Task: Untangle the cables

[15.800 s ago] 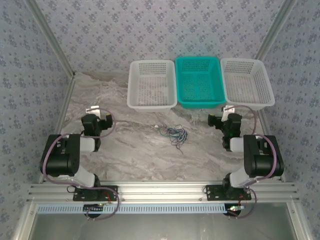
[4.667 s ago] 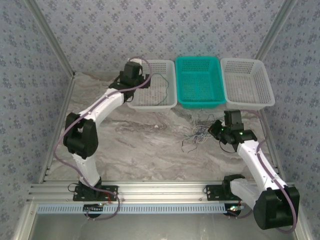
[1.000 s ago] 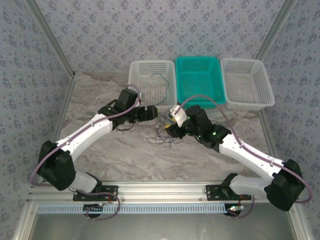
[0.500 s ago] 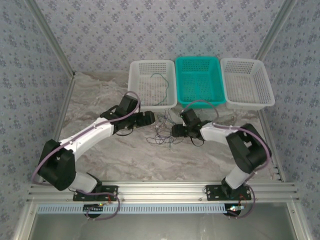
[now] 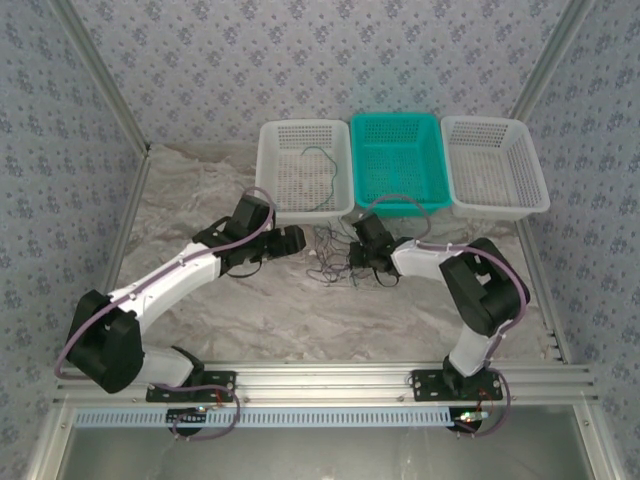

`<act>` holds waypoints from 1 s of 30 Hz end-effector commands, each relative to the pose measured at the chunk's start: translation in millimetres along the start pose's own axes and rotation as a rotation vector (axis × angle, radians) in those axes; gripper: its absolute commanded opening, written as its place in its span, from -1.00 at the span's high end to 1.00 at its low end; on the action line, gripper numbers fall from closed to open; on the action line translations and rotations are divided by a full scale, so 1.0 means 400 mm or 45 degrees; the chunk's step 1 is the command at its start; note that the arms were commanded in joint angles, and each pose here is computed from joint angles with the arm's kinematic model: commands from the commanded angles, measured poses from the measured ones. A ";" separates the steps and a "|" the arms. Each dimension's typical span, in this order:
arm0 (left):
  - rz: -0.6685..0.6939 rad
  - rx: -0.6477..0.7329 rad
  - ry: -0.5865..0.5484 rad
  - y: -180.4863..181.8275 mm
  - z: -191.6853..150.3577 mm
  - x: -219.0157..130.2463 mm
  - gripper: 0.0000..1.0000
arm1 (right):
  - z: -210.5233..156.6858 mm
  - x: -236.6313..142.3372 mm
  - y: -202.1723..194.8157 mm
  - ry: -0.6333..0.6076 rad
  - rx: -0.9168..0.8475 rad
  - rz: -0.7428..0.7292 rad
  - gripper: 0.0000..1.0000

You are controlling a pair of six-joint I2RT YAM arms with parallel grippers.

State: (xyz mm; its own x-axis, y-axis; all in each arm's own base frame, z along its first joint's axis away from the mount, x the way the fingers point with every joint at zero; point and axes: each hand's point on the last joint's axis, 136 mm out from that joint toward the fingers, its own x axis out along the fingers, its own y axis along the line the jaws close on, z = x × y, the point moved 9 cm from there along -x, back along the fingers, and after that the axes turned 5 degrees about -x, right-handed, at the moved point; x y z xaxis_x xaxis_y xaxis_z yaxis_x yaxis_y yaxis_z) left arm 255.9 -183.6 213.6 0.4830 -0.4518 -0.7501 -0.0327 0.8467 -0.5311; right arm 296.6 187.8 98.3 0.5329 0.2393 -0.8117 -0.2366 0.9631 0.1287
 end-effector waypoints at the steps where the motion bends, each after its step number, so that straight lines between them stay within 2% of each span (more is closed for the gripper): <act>1: -0.026 -0.004 -0.044 -0.018 0.017 -0.022 -0.76 | -0.035 -0.047 0.002 0.002 -0.056 0.115 1.00; 6: -0.045 -0.060 -0.035 -0.024 0.021 -0.011 -0.77 | -0.039 -0.145 -0.003 -0.188 -0.186 0.235 1.00; 9: -0.080 -0.106 -0.023 -0.033 0.025 0.001 -0.77 | -0.043 -0.175 -0.011 -0.247 -0.242 0.225 1.00; 12: -0.089 -0.108 -0.016 -0.040 0.031 0.014 -0.77 | -0.049 -0.159 -0.023 -0.177 -0.249 0.159 0.76; 15: -0.083 -0.100 -0.011 -0.044 0.036 0.019 -0.77 | -0.057 -0.139 -0.021 -0.109 -0.224 0.161 0.10; 16: -0.081 -0.098 -0.009 -0.044 0.036 0.019 -0.77 | -0.056 -0.137 -0.019 -0.096 -0.208 0.163 0.04; 20: -0.065 -0.094 -0.006 -0.035 0.029 0.018 -0.77 | -0.039 -0.129 -0.018 -0.082 -0.094 0.132 -0.04; 23: -0.059 -0.082 -0.001 -0.028 0.022 0.022 -0.78 | -0.034 -0.087 -0.014 -0.044 -0.045 0.095 -0.07; 28: -0.049 -0.047 0.009 -0.024 0.017 0.017 -0.78 | -0.022 -0.017 0.002 0.027 -0.079 0.005 -0.14; 30: -0.044 -0.034 0.004 -0.022 0.016 0.011 -0.78 | -0.021 -0.003 0.006 0.037 -0.098 -0.051 -0.08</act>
State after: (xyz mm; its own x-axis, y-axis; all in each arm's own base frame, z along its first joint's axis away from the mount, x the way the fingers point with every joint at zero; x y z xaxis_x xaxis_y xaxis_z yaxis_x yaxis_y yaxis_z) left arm 265.3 -191.9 205.3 0.4655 -0.4638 -0.7538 -0.0821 0.8254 -0.5585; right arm 284.8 185.4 97.8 0.5161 0.2613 -0.8157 -0.3116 0.9444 0.1054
